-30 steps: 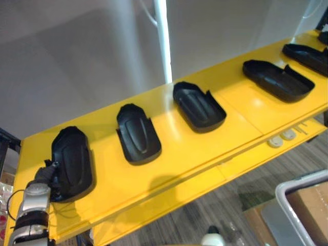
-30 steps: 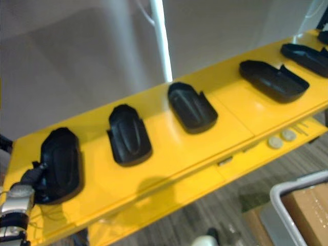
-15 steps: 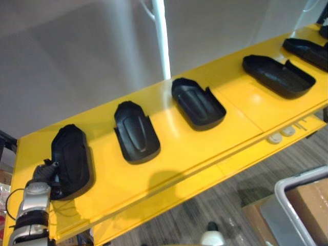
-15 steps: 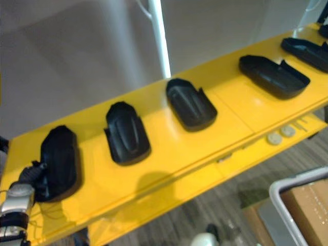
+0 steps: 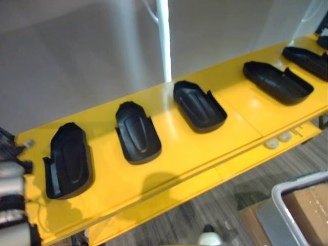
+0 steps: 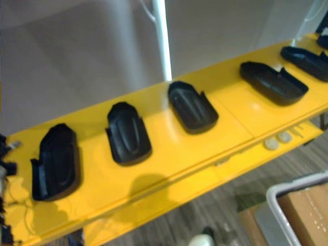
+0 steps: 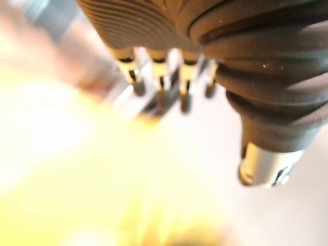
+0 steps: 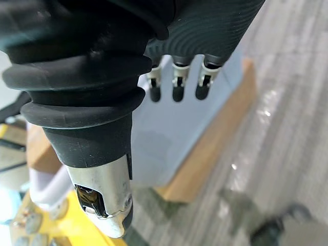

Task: Walk over and take plastic housings, then place them on the shelf

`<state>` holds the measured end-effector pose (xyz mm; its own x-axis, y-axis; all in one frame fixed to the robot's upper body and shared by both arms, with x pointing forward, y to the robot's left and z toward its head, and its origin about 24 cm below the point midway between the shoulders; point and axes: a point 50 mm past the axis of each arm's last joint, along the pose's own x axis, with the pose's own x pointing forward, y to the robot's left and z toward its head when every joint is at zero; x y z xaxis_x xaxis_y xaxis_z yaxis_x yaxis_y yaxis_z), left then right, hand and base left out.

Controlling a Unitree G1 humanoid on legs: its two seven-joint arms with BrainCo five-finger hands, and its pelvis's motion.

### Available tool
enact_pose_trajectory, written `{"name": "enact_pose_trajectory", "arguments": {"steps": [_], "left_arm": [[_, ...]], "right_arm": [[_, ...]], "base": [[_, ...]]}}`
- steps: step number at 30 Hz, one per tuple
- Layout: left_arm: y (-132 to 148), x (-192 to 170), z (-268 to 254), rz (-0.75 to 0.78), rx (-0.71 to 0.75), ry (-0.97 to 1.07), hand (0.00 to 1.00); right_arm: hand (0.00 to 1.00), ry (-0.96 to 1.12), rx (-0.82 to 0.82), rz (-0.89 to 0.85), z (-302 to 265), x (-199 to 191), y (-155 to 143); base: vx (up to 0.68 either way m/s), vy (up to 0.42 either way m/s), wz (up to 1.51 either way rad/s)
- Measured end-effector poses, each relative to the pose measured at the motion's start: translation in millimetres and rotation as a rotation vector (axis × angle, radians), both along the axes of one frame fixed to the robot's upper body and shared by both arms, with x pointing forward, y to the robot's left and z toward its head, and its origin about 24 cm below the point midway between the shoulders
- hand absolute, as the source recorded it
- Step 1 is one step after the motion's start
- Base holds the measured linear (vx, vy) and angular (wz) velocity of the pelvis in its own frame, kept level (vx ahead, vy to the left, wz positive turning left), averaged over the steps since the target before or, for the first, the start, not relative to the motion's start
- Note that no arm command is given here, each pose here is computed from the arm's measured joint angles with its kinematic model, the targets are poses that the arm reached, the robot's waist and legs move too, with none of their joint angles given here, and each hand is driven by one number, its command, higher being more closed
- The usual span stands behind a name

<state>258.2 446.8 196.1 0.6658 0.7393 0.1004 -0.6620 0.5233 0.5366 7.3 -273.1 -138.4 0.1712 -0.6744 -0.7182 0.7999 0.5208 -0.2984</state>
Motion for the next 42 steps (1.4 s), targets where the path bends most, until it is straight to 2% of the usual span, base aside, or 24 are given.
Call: {"name": "enact_pose_trajectory", "arguments": {"steps": [1,3,8,11,12,14,16,17,21,23,26,27,29,31,32,34,37,39,42], "left_arm": [[-4,3,24,-0.022,0.051,-0.056,0.0],[-13,10,48,-0.07,0.066,-0.147,0.0],[-31,18,76,-0.184,0.065,-0.274,0.0],[-78,16,122,-0.451,0.118,-0.546,0.0],[-87,12,131,-0.495,0.149,-0.594,0.0],[-119,-8,153,-0.645,0.292,-0.748,0.0],[-142,-24,155,-0.757,0.354,-0.855,0.0],[-152,-32,146,-0.824,0.322,-0.932,0.0],[-163,-46,95,-0.843,0.198,-1.076,0.0],[-167,-55,64,-0.769,0.143,-1.123,0.0],[-176,-74,23,-0.552,0.192,-1.133,0.0],[-181,-82,16,-0.445,0.295,-1.121,0.0],[-188,-93,14,-0.339,0.44,-1.149,0.0],[-192,-111,19,-0.157,0.645,-1.269,0.0],[-191,-117,20,-0.097,0.693,-1.306,0.0],[-179,-135,20,0.127,0.791,-1.431,0.0],[-152,-156,12,0.454,0.787,-1.554,0.0],[-133,-160,-1,0.618,0.729,-1.539,0.0],[-98,-170,-34,0.931,0.565,-1.462,0.0]], "right_arm": [[0.0,-0.005,0.022,0.002,-3,4,4],[0.0,-0.022,0.06,0.002,-5,8,8],[0.0,-0.074,0.111,0.02,-8,30,12],[0.0,-0.059,0.131,0.015,-11,28,16],[0.0,-0.058,0.134,0.015,-12,28,16],[0.0,-0.053,0.146,0.015,-13,28,19],[0.0,-0.042,0.159,0.012,-15,26,22],[0.0,-0.034,0.167,0.012,-16,25,24],[0.0,-0.003,0.178,0.001,-18,17,23],[0.0,0.019,0.188,-0.003,-19,11,25],[0.0,0.063,0.224,-0.009,-23,2,34],[0.0,0.073,0.237,-0.004,-24,2,40],[0.0,0.085,0.249,0.005,-26,2,47],[0.0,0.09,0.258,0.041,-27,5,53],[0.0,0.088,0.258,0.048,-27,6,53],[0.0,0.081,0.258,0.062,-27,10,54],[0.0,0.09,0.245,0.08,-26,11,48],[0.0,0.09,0.234,0.09,-25,15,42],[0.0,0.084,0.208,0.114,-22,22,32]], "base": [[0.03,-0.004,0.04],[0.02,-0.011,0.15],[-0.01,-0.012,0.09],[-0.02,-0.018,0.16],[-0.01,-0.011,0.04],[0.0,-0.012,0.05],[0.0,-0.013,0.09],[-0.01,-0.014,0.08],[-0.01,-0.016,0.12],[-0.01,-0.012,0.1],[-0.01,-0.013,0.17],[0.0,-0.009,0.09],[0.0,-0.008,0.12],[0.0,-0.004,0.15],[0.0,0.0,0.08],[-0.02,-0.015,0.26],[-0.02,-0.022,0.34],[-0.02,-0.015,0.17],[-0.01,-0.016,0.16]]}}
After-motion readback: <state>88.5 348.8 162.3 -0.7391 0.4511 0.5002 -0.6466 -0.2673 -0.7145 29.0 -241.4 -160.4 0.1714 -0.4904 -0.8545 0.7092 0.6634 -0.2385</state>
